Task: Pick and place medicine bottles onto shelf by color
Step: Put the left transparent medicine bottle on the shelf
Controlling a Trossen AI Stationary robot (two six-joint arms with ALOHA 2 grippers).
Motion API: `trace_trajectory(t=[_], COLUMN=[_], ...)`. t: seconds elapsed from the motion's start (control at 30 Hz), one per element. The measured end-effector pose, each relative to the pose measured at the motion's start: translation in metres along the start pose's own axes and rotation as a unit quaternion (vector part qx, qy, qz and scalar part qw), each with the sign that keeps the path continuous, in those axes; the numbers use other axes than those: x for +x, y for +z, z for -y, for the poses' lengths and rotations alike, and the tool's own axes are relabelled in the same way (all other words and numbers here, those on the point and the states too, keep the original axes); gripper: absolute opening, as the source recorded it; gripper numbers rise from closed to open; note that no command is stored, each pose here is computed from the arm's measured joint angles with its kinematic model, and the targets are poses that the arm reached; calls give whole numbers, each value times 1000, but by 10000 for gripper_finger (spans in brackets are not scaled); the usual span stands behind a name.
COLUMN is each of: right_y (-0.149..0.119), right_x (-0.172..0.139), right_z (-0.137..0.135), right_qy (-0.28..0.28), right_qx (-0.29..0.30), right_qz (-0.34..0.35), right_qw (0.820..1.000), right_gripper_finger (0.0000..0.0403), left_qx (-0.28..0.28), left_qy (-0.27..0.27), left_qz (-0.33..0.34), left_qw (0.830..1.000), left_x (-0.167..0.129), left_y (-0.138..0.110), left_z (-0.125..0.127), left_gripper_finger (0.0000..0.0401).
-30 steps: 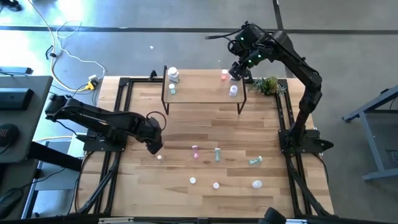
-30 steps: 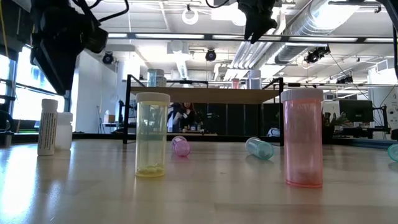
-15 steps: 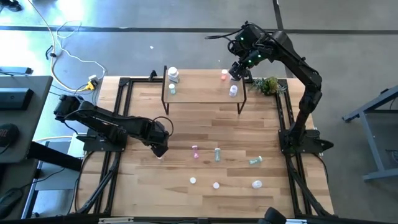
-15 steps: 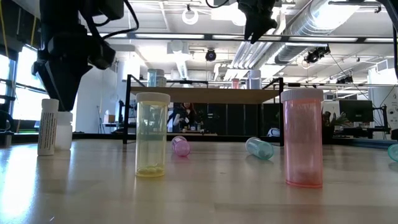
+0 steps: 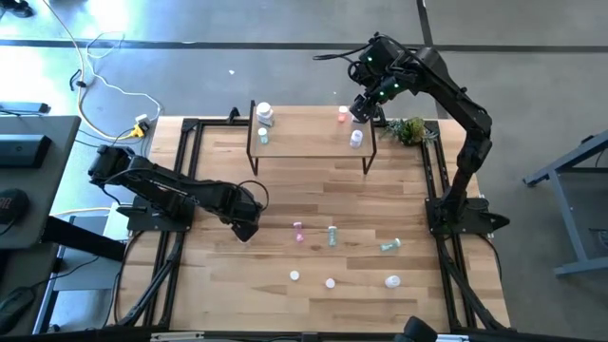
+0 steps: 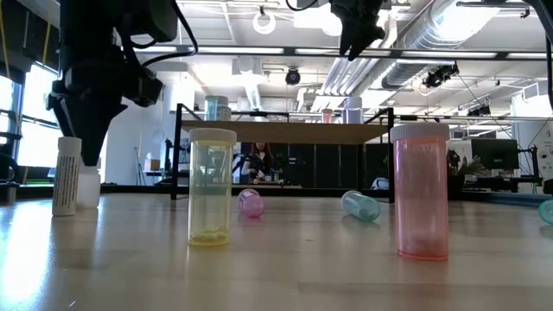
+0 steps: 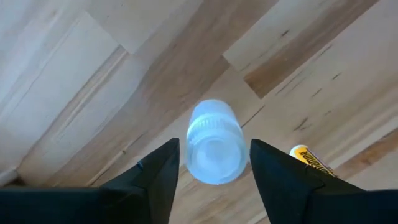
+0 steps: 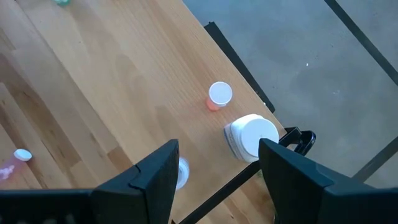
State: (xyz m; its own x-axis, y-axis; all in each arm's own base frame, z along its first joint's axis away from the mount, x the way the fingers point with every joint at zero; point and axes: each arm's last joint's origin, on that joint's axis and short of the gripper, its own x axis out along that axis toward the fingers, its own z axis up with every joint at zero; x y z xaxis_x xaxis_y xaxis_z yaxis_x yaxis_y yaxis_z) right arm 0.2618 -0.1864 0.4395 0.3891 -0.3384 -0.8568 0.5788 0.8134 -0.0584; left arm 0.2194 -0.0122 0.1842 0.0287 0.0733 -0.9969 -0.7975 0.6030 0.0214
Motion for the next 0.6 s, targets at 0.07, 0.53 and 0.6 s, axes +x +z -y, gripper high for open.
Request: trace_trajectory(t=[0.07, 0.53, 0.6], right_y=[0, 0, 0], right_x=[0, 0, 0], right_z=[0, 0, 0], right_qy=[0, 0, 0], right_qx=[0, -8, -12], right_qz=[0, 0, 0], right_qw=[1000, 1000, 1000], right_gripper_finger=[213, 213, 213], left_qx=[2, 53, 69], left_qy=[0, -24, -39], left_qz=[0, -14, -6], left_qw=[1000, 998, 997], left_x=[0, -9, -19], left_y=[0, 1, 6], left_z=[0, 3, 6], left_gripper_finger=[166, 130, 130])
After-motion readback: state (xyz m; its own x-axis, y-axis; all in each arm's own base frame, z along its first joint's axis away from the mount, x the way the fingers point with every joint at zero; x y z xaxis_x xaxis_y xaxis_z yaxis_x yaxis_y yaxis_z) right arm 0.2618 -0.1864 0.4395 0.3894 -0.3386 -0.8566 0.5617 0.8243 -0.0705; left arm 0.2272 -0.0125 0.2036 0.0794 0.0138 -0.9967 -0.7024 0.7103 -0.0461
